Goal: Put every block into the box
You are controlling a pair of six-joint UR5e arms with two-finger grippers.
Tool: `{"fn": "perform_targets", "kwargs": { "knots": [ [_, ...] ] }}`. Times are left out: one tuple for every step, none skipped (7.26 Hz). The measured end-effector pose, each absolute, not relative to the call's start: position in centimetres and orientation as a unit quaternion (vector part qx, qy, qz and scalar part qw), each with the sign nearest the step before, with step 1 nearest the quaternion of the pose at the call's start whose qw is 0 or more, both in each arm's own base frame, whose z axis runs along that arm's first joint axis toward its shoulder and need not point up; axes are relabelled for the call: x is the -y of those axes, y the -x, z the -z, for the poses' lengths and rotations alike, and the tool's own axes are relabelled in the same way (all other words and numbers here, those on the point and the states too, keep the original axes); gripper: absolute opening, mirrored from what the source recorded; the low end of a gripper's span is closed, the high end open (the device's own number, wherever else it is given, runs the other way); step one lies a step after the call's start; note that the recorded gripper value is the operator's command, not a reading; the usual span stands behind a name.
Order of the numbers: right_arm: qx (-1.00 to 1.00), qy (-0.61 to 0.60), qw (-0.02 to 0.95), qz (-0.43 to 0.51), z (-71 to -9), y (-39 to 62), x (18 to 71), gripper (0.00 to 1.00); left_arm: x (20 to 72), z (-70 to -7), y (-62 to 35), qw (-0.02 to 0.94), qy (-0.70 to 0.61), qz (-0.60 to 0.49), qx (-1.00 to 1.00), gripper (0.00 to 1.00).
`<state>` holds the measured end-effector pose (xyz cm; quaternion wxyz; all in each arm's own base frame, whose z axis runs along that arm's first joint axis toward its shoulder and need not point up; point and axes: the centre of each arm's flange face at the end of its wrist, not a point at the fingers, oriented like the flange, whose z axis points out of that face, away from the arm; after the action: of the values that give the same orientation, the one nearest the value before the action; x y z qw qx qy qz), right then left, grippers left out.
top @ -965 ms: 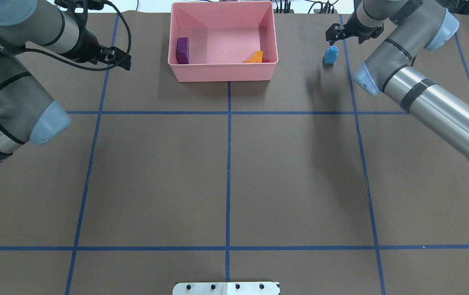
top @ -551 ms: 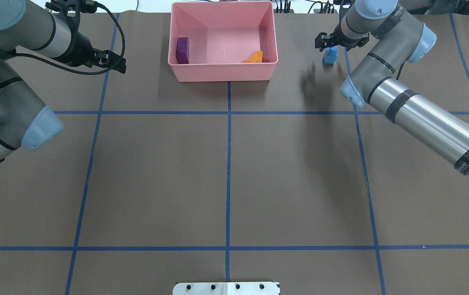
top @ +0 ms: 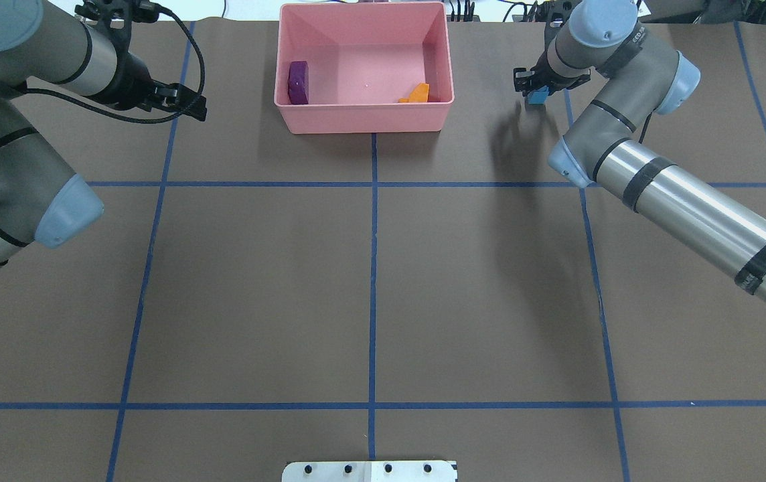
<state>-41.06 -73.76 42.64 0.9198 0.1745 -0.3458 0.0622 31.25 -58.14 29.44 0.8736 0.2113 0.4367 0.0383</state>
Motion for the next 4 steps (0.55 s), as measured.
{"fn": "perform_targets", "kwargs": {
  "knots": [
    [0.345, -0.174, 0.92, -0.063, -42.8, 41.0, 73.8, 0.0, 58.1, -29.4, -31.3, 0.874, -0.211, -0.038, -0.437, 1.0],
    [0.345, -0.176, 0.92, -0.064, -42.7, 40.7, 73.9, 0.0, 58.1, -29.4, -31.3, 0.874, -0.211, -0.038, -0.437, 1.0],
    [0.347, -0.185, 0.917, -0.067, -41.9, 39.7, 74.4, 0.0, 58.1, -29.4, -31.3, 0.874, -0.211, -0.038, -0.437, 1.0],
    [0.356, -0.201, 0.909, -0.074, -39.4, 37.9, 75.2, 0.0, 58.1, -29.5, -31.2, 0.874, -0.211, -0.039, -0.436, 1.0]
  ]
}}
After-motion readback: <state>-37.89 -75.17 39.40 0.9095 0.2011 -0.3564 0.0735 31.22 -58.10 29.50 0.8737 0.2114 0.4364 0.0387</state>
